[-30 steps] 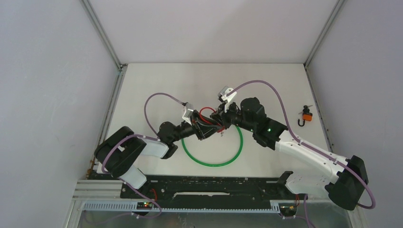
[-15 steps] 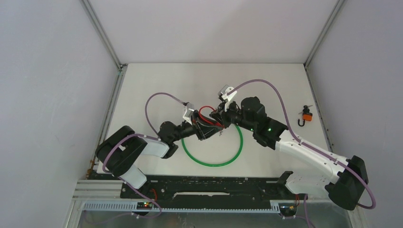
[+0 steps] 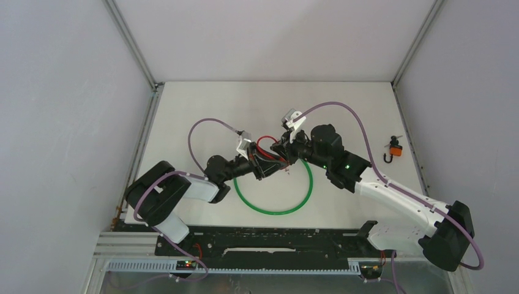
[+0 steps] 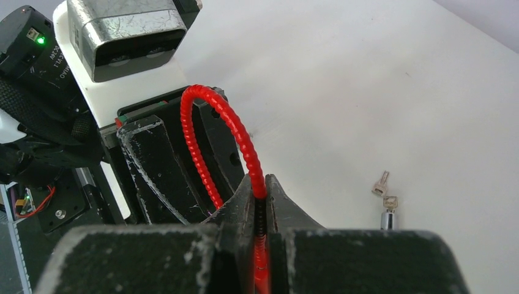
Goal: Lock with the key
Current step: Lock the lock.
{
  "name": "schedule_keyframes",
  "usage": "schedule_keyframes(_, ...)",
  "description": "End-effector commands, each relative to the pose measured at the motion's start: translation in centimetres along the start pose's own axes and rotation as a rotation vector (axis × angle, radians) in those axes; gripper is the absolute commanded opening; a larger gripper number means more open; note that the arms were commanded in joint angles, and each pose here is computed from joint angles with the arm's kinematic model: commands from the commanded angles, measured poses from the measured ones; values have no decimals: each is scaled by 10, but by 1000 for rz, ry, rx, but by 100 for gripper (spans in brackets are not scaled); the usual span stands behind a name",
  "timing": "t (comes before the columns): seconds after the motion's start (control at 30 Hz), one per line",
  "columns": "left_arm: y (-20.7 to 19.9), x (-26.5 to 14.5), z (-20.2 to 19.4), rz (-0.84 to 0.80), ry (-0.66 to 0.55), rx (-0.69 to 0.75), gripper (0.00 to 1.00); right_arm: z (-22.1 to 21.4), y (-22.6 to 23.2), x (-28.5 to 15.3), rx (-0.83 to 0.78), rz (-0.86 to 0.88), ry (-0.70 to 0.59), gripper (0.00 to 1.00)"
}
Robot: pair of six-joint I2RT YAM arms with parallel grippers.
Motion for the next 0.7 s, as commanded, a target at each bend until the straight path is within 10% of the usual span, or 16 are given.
schedule_keyframes(0.0, -10, 10, 30, -65, -95, 67, 0, 39, 14, -6, -18, 41, -105, 0)
schedule_keyframes(0.43, 8, -3, 41, 69, -147, 104, 0, -4, 0, -11, -28, -3, 3, 0)
schedule_keyframes(0.67, 13, -5, 41, 93, -151, 96, 0, 30, 9, -26, -49, 15, -123, 53)
Point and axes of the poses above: each gripper's point midway between its finger pads, its own x axis out along the fingers, its own y axis along the line the jaws close on, z = x × y, the point moved 1 cm from there along -x, back along the fingers, and after that the axes turned 12 degrees about x, right-handed, at the moved point
